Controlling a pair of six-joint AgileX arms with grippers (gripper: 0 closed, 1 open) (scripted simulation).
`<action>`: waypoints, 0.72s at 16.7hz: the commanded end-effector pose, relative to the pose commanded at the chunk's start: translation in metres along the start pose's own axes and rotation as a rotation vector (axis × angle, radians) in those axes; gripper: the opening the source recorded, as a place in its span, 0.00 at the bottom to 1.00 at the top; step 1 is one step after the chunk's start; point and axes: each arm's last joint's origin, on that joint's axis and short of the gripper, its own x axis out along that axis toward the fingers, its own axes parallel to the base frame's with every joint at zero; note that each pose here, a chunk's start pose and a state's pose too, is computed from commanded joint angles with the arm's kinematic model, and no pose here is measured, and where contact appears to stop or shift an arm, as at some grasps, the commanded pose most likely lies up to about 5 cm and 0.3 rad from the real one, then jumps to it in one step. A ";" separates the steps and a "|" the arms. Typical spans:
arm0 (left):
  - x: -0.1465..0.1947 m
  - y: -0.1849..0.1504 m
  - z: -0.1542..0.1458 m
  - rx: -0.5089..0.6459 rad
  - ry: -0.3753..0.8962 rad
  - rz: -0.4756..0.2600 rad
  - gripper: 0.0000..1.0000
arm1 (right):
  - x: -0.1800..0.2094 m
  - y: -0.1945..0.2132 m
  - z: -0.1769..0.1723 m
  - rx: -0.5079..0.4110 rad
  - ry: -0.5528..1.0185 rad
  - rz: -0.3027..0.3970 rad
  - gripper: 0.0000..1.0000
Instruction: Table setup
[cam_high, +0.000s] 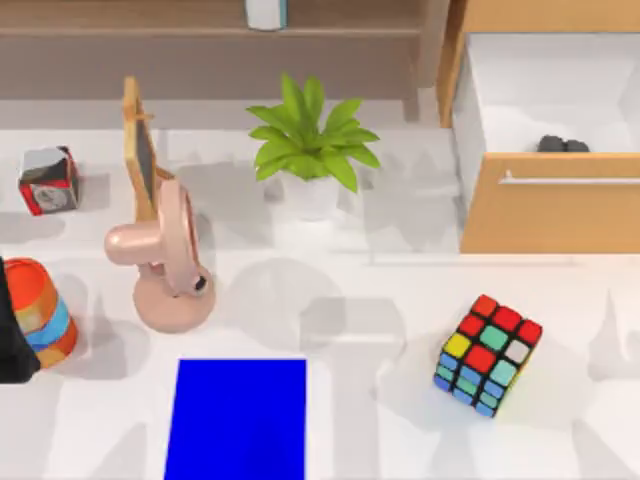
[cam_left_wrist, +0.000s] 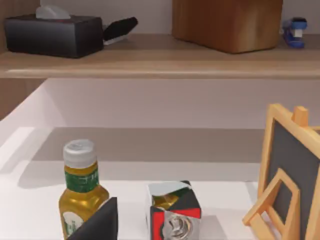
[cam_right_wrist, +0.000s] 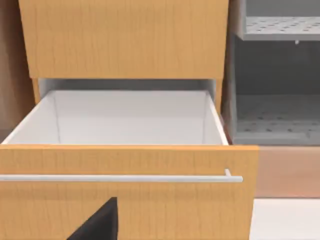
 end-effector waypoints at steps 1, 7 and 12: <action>0.000 0.000 0.000 0.000 0.000 0.000 1.00 | 0.000 0.000 0.000 0.000 0.000 0.000 1.00; 0.000 0.000 0.000 0.000 0.000 0.000 1.00 | 0.003 0.002 0.028 0.040 0.114 0.007 1.00; 0.000 0.000 0.000 0.000 0.000 0.000 1.00 | 0.035 0.006 0.095 0.110 0.365 0.003 1.00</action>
